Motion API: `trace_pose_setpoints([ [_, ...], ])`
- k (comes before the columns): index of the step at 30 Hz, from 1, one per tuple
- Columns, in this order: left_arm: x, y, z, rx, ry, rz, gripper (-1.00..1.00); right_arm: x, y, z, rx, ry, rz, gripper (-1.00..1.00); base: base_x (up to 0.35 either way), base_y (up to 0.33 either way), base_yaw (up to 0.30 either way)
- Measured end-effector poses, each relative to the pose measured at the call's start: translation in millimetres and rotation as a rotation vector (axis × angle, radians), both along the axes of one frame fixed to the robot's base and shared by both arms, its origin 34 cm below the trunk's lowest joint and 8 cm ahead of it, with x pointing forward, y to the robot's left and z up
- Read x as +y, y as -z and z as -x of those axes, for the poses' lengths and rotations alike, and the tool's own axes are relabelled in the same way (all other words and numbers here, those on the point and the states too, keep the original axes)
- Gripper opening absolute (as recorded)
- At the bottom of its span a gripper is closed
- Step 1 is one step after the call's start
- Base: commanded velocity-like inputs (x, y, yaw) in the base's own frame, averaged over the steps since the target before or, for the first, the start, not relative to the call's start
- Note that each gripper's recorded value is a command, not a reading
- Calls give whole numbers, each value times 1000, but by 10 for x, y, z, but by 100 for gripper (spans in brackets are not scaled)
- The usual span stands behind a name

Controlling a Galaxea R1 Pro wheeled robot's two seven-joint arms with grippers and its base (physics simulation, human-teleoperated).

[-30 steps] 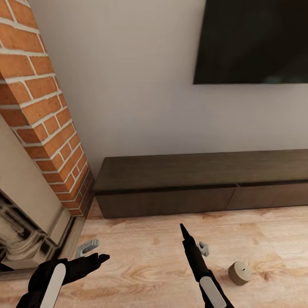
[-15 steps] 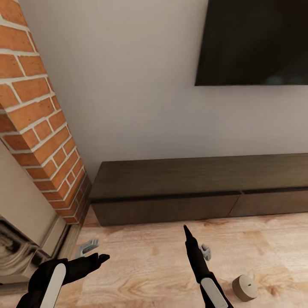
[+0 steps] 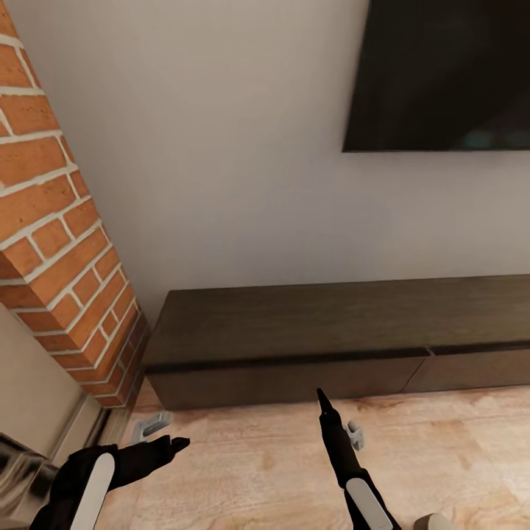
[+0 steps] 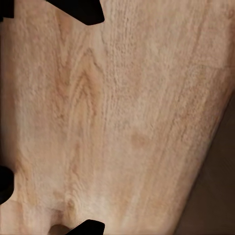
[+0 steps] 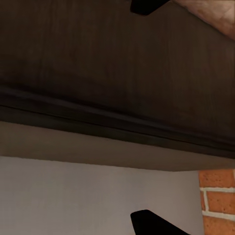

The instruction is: Place each of the two pumpkins and all three candles from the living room inside a cabinet in the living room (use any cabinet), then make sure every cabinet is closed, and position the cauldron so it is next to a table in the living room.

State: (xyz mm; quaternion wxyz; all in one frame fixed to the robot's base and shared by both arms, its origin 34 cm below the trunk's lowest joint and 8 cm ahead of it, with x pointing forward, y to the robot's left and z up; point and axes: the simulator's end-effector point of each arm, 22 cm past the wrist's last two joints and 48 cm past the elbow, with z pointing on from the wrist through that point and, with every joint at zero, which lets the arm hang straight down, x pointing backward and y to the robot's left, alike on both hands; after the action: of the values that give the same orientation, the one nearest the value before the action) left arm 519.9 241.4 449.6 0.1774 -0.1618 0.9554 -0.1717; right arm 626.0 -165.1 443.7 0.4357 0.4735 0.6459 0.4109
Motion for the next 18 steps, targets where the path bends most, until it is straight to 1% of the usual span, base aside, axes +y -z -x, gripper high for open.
trace_pose_setpoints([
  [8, -27, 2, 0, 0, 4, 3, 100, -12, 5, -1, 1, 3, -1, 100, 40, 0, 0],
  [13, -20, 44, 8, 0, 2, 4, 100, -53, 47, 5, 2, 25, -19, 100, 3, 0, 0],
  [18, -105, 49, -3, -15, 12, 44, 100, -64, 88, 12, 1, 31, -22, 100, 0, 0, 0],
])
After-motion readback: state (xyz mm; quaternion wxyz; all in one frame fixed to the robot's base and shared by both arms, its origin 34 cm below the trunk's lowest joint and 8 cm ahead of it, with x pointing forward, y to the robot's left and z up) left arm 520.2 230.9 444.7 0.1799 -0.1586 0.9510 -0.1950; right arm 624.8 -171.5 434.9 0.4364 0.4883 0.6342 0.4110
